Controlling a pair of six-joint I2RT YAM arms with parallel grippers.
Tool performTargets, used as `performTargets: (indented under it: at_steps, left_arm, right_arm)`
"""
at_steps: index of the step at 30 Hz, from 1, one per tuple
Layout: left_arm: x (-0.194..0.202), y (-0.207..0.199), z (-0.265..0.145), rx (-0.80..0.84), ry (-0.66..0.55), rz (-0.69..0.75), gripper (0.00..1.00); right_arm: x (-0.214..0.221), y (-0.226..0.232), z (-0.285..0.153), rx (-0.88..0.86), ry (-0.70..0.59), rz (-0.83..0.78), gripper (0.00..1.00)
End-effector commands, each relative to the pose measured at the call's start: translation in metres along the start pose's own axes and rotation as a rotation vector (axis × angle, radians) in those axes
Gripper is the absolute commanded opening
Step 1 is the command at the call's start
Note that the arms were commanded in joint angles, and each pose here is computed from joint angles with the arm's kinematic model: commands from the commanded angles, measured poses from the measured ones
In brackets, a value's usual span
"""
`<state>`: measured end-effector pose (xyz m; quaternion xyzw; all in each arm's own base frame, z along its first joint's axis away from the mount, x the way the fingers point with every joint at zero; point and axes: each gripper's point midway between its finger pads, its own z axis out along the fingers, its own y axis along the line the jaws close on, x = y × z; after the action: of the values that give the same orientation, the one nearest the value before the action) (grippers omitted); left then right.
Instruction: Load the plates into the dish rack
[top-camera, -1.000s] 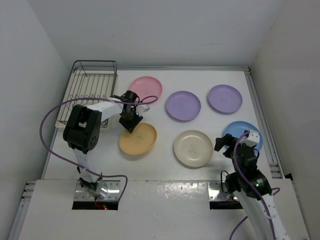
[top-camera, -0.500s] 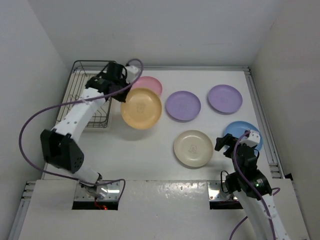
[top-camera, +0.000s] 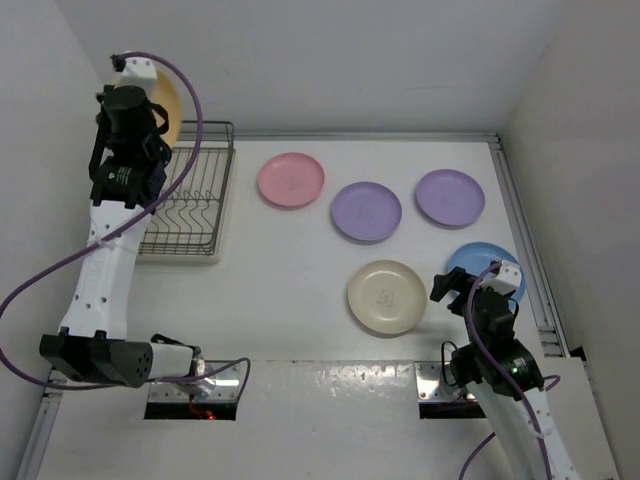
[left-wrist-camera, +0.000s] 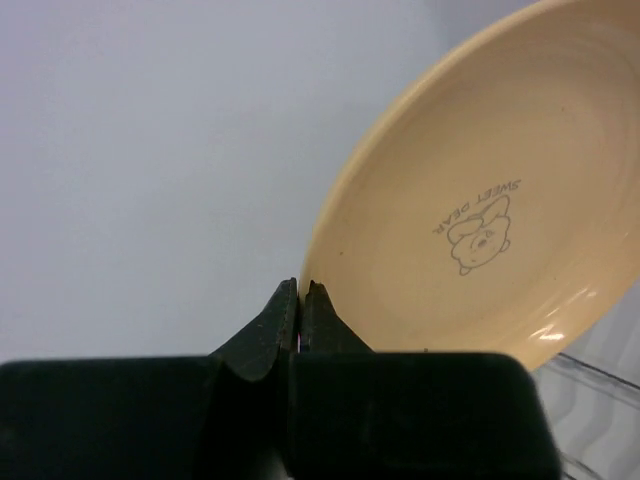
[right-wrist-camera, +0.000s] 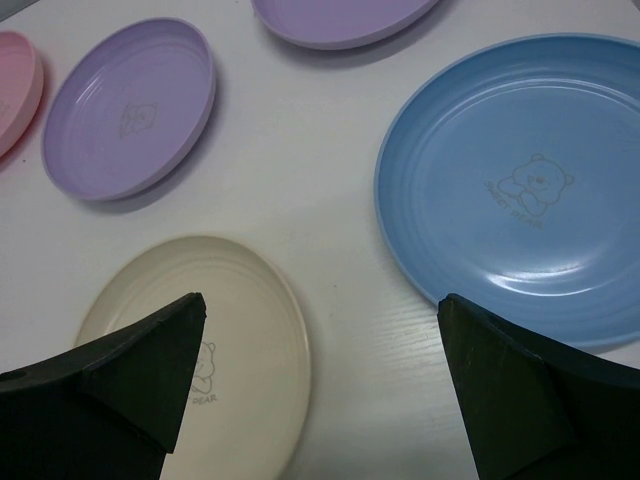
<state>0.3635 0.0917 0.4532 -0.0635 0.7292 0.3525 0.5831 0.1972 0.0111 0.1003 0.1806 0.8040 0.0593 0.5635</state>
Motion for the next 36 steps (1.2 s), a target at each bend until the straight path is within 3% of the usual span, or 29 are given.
performTargets:
  at_steps: [1, 13, 25, 36]
  left_arm:
    - [0.012, 0.080, -0.001, -0.427, 0.022, 0.051, 0.00]
    - [0.079, 0.096, 0.005, -0.460, 0.112, 0.034, 0.00]
    - [0.098, 0.093, 0.002, -0.496, 0.134, -0.002, 0.00]
    - [0.117, 0.062, 0.007, -0.509, 0.142, 0.080, 0.00]
  right_arm:
    - [-0.025, 0.005, -0.006, -0.020, -0.094, 0.037, 0.99]
    - [-0.021, 0.002, -0.006, -0.001, -0.063, 0.022, 0.99]
    - [-0.017, 0.005, -0.003, -0.019, -0.077, 0.054, 0.99]
    - [-0.014, 0.006, -0.001, -0.018, -0.054, 0.022, 0.99]
